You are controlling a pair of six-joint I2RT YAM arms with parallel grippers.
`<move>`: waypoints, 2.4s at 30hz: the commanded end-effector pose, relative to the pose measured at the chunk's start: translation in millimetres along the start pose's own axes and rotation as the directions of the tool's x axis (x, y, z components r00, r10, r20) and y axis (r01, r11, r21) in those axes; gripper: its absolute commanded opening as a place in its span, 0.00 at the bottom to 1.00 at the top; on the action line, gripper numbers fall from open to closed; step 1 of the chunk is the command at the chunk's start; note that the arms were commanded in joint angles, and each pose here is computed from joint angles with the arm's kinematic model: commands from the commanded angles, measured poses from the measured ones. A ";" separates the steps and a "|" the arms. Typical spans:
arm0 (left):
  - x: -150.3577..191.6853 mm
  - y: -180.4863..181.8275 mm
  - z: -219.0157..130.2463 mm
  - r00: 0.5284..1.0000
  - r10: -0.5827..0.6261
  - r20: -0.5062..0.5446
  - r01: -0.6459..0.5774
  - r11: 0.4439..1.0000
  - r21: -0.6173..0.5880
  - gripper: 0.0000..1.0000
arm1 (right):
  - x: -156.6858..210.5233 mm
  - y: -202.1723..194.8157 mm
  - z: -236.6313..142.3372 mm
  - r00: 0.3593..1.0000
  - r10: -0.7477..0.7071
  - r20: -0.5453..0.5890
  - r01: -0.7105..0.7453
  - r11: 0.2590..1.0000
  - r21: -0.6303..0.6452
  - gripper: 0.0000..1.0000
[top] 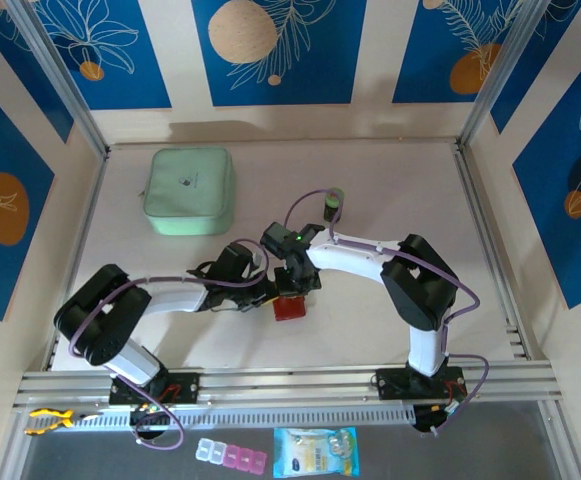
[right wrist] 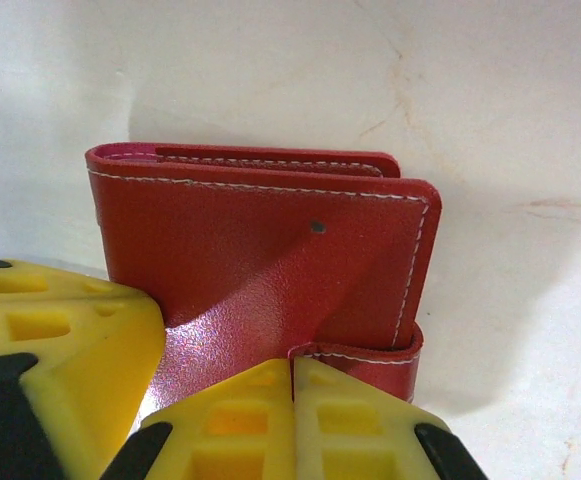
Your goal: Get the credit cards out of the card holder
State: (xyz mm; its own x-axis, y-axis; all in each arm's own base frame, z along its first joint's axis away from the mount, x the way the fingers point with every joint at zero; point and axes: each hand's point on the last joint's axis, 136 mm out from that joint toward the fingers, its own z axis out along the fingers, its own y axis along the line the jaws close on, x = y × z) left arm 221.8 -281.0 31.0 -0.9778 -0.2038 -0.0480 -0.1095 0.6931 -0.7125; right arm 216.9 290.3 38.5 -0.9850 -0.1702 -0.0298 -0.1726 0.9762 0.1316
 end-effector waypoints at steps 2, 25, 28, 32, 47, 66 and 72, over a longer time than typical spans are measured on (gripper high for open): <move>14.2 36.6 8.3 0.998 -0.051 -0.032 0.047 0.992 -0.119 0.02 | 12.1 -7.5 -5.2 1.000 0.008 -0.015 -0.008 1.000 0.011 0.00; 11.8 28.1 9.1 0.998 -0.038 -0.048 0.032 0.994 -0.106 0.03 | 12.2 -58.2 -19.4 0.994 0.107 0.013 -0.106 0.994 -0.004 0.00; 9.3 15.8 9.0 0.998 -0.026 -0.058 0.021 0.997 -0.079 0.06 | 12.0 -57.0 -18.3 0.994 0.108 0.009 -0.108 0.994 -0.020 0.05; 6.0 4.7 8.1 0.998 -0.014 -0.059 0.010 0.998 -0.059 0.08 | 11.8 -55.0 -15.7 0.994 0.109 0.005 -0.108 0.993 -0.037 0.11; 2.4 -16.5 0.7 0.999 0.011 -0.050 -0.013 0.999 -0.035 0.09 | 11.4 -56.1 -3.3 0.993 0.117 -0.001 -0.117 0.991 -0.067 0.22; 0.2 -23.6 -5.4 0.999 0.025 -0.040 -0.026 0.999 -0.044 0.09 | 9.8 -40.1 10.0 0.993 0.118 -0.012 -0.118 0.975 -0.188 0.20; 0.3 -24.3 -5.4 0.999 0.029 -0.041 -0.031 0.999 -0.043 0.09 | 12.7 -42.2 14.7 0.992 0.126 -0.017 -0.127 0.974 -0.186 0.19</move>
State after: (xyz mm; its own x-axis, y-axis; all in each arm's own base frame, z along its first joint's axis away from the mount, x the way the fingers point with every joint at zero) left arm 223.8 -289.7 44.5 -0.9826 -0.1853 -0.0131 -0.1275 0.7239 -0.6781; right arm 218.1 249.2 22.0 -0.9983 -0.0515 -0.0266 -0.0572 0.9519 0.3011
